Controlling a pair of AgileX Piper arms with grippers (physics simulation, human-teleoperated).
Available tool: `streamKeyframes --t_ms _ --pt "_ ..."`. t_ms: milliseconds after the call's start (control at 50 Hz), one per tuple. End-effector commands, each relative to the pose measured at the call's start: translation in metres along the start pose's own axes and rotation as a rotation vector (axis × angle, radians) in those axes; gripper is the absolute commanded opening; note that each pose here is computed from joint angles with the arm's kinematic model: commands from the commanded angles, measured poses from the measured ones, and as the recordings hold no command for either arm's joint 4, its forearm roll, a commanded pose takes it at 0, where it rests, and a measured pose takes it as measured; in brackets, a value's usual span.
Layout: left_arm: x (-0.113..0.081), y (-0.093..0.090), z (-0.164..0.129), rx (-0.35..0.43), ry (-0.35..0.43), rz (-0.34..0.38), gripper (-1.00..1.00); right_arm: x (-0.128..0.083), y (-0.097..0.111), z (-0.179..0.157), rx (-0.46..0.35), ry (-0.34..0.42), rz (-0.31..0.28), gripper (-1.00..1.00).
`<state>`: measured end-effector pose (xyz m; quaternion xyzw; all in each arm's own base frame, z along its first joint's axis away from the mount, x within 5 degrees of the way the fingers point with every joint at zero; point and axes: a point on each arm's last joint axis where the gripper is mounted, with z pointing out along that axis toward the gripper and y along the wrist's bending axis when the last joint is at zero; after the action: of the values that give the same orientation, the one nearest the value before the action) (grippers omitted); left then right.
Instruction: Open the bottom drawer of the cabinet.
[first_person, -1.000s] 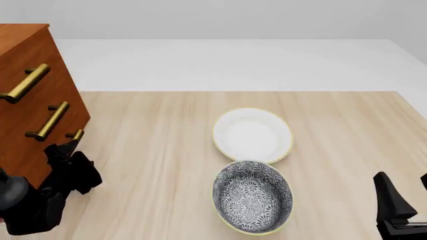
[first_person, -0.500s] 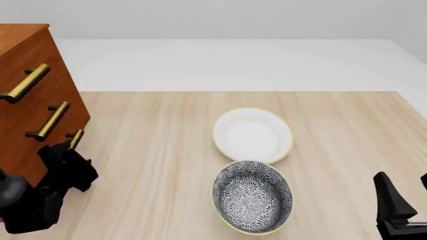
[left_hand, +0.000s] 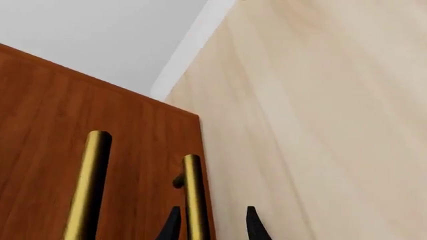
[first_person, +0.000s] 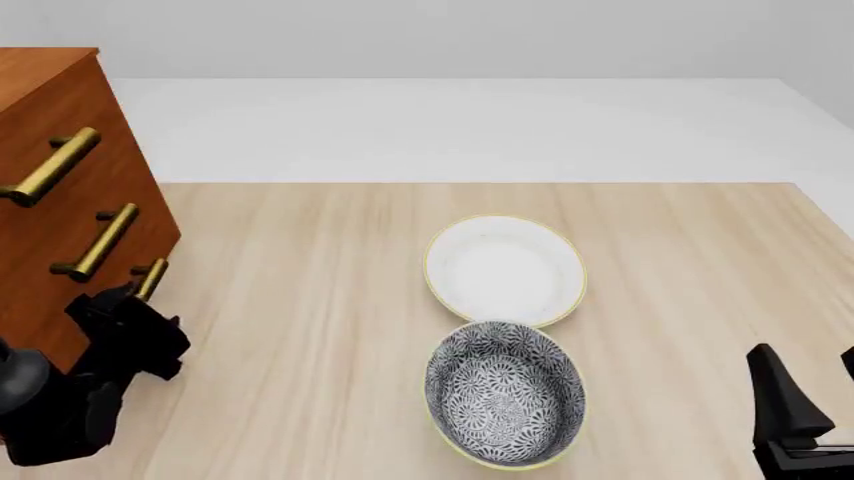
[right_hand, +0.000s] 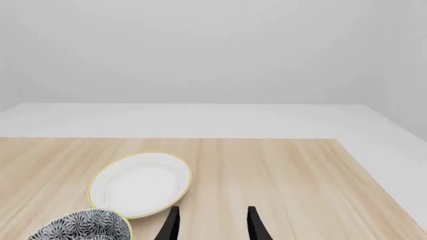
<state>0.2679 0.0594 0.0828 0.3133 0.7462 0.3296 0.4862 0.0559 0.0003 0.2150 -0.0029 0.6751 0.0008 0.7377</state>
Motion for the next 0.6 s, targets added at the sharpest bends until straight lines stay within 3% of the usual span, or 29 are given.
streamKeyframes --t_ms 20,40,60,280,600 --pt "0.017 -0.015 0.024 0.030 0.054 0.291 1.00 0.000 0.000 0.000 0.000 0.000 0.000 1.00" --pt "0.015 -0.013 0.022 0.025 0.051 0.284 1.00 0.000 0.000 0.000 0.000 0.000 0.000 1.00" --pt "0.013 -0.011 0.019 0.019 0.047 0.279 -1.00 0.000 0.000 0.000 0.000 0.000 0.000 1.00" --pt "-0.005 -0.010 0.011 0.014 -0.008 0.313 -1.00 0.000 0.000 0.000 0.000 0.000 0.000 1.00" --pt "-0.029 -0.024 -0.001 0.059 -0.097 0.338 -1.00 0.000 0.000 0.000 0.000 0.000 0.000 1.00"
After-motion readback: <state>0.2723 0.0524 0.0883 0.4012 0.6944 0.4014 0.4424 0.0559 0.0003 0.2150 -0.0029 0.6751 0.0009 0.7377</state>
